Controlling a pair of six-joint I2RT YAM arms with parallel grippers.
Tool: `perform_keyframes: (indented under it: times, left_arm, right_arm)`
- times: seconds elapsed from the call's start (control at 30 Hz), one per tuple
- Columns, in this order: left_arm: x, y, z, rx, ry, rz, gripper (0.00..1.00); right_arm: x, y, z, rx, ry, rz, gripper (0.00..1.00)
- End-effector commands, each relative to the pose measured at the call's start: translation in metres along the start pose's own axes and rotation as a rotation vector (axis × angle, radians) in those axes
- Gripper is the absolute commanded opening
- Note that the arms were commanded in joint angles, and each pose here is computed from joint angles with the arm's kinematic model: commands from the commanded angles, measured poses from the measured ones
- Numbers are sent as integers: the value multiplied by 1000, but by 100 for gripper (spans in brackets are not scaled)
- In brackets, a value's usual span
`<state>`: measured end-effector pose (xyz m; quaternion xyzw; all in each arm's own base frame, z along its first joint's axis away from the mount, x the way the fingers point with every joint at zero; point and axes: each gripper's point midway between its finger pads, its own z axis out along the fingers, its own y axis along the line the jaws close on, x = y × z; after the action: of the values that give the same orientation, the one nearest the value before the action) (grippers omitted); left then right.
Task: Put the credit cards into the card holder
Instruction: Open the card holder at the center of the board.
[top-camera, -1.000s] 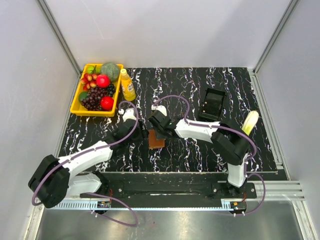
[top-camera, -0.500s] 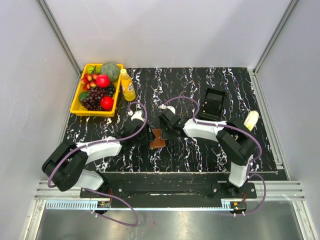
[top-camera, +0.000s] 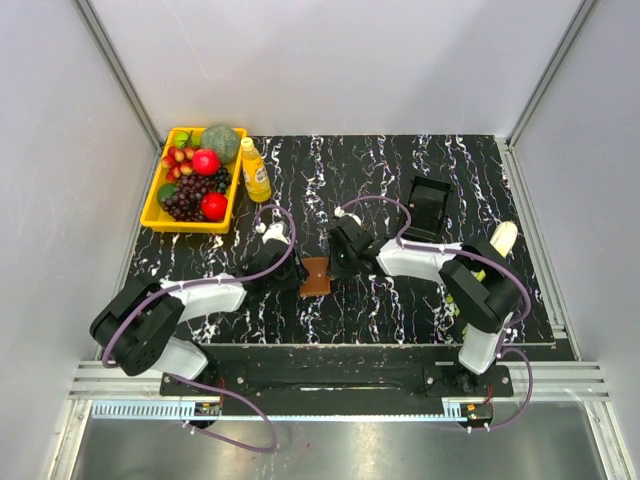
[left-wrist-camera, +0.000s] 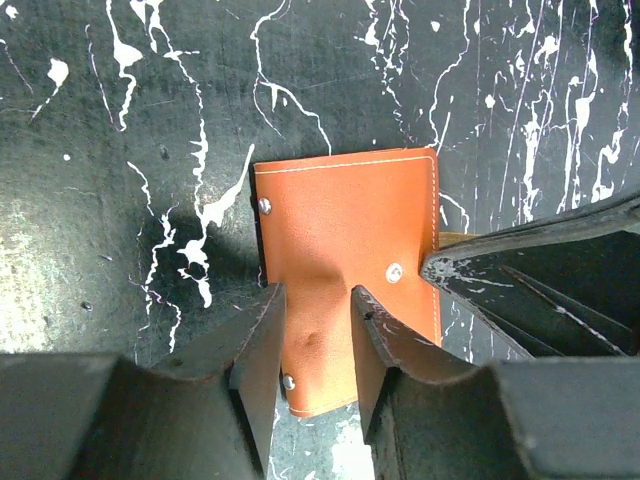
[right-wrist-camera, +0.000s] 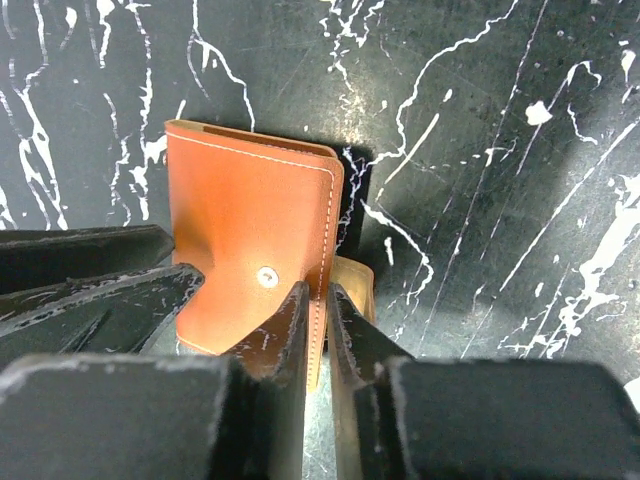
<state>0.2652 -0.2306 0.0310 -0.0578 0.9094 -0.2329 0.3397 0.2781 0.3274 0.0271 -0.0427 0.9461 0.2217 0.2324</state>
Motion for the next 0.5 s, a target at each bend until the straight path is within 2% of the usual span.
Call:
perform_keyframes:
  times: [0.0,0.2,0.47]
  left_arm:
    - [-12,-19,-7,74,-53,-16,38]
    - [-16,-22,-9,89,-67,-19,40]
    - [-33,-17,-29,67,-147,-45,44]
  right_arm:
    - [-26,46,-28,-186,-95,32,15]
    - [-44,67,-45,-283,-157,32,15]
    - [-43,83,-41,-358,-135,38,18]
